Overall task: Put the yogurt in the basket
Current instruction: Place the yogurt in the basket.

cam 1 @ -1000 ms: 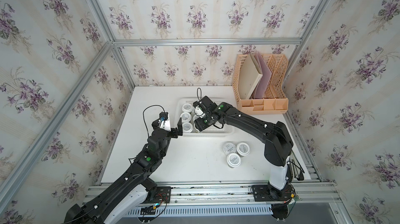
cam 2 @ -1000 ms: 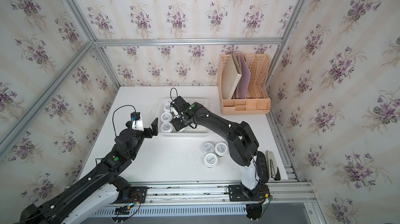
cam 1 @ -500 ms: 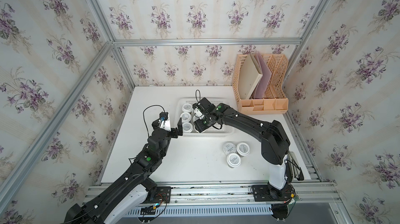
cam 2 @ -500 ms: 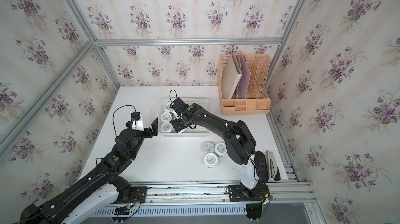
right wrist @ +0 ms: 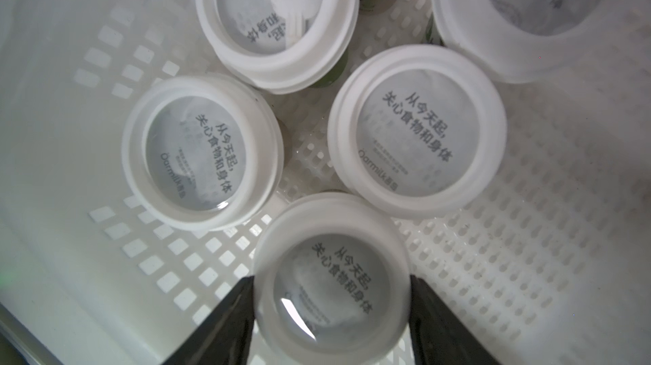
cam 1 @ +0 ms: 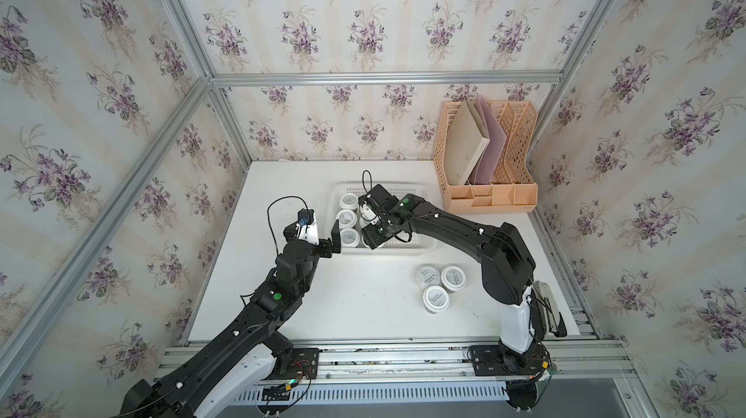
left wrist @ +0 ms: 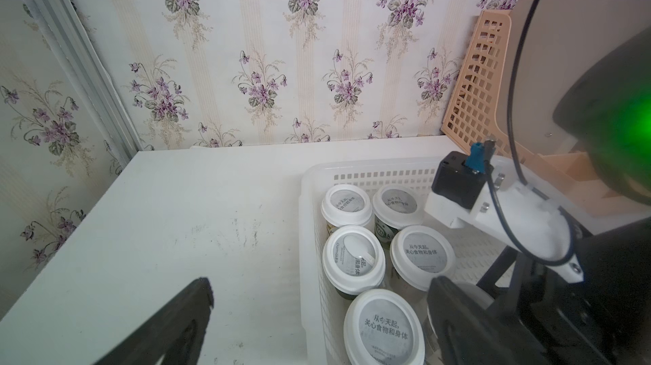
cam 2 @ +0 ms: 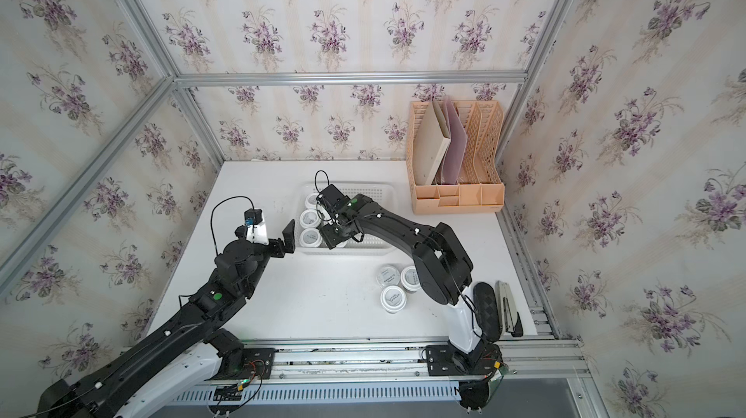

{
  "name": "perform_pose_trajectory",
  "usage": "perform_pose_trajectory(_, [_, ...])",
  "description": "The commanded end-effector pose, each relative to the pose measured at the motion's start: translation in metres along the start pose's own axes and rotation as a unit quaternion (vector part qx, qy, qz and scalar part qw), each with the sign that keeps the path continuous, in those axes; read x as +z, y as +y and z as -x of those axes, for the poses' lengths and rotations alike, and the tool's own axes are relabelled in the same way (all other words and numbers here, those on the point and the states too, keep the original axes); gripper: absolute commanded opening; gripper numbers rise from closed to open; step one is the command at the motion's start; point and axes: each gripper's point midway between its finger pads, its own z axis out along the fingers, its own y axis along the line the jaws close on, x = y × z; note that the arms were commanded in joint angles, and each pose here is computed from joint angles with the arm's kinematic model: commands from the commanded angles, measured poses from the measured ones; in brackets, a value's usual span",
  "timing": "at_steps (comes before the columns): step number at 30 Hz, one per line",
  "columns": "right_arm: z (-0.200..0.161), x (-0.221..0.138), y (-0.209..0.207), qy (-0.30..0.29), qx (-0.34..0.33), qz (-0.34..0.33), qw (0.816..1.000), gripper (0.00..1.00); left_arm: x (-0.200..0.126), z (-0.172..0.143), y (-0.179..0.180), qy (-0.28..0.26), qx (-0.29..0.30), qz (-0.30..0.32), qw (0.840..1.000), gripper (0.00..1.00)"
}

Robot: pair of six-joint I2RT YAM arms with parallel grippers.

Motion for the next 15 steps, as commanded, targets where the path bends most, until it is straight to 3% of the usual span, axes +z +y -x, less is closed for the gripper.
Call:
perform_pose_trajectory(1, [0.000, 0.000, -0.001, 0.001, -0.004, -0.006, 1.000, 0.72, 0.000, 0.012, -0.001, -0.017, -0.005, -0.001, 1.000, 0.99])
perform_pose_trajectory(15, [0.008, -0.021, 0.002, -0.028, -0.002, 0.002, 1.000, 0.81, -0.001, 0.011, 0.000, -0.016, -0.004, 0.001, 1.000, 0.99])
